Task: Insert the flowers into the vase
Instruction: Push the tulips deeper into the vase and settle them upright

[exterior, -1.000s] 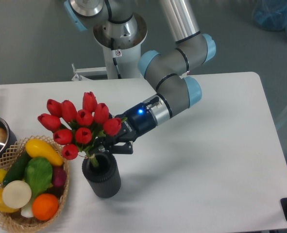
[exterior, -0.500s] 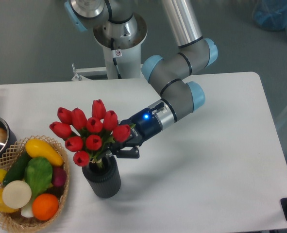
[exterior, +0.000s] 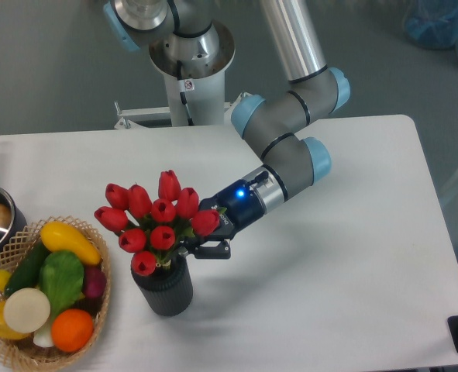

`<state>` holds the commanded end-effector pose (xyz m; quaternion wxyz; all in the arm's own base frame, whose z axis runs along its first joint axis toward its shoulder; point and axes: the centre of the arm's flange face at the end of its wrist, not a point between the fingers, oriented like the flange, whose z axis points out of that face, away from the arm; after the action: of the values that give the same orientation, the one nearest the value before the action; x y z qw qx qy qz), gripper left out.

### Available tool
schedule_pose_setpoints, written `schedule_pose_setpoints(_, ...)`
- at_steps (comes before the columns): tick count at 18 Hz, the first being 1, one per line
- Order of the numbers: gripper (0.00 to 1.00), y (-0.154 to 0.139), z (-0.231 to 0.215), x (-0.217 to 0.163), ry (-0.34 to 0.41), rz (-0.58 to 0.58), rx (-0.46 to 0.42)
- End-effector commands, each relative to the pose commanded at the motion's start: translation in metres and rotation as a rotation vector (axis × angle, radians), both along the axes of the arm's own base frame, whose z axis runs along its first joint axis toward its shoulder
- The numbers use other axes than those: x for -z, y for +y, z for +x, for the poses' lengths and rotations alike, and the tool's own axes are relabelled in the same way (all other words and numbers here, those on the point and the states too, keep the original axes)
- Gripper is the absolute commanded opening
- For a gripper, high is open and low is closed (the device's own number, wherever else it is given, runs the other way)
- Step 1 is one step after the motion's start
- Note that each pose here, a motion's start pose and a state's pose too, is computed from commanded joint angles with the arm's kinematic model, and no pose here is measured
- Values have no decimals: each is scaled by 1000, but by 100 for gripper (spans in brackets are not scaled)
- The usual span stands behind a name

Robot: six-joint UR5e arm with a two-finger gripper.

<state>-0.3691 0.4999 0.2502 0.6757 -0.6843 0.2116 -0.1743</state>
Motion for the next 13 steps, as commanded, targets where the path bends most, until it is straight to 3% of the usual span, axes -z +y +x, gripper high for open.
schedule_pose_setpoints(4, 20, 1, 0, 3, 9, 6, 2)
schedule_pose_setpoints(9, 39, 2, 0, 5, 9, 6, 4)
schedule_pose_setpoints(13, 47, 2, 1, 6, 8, 5, 4)
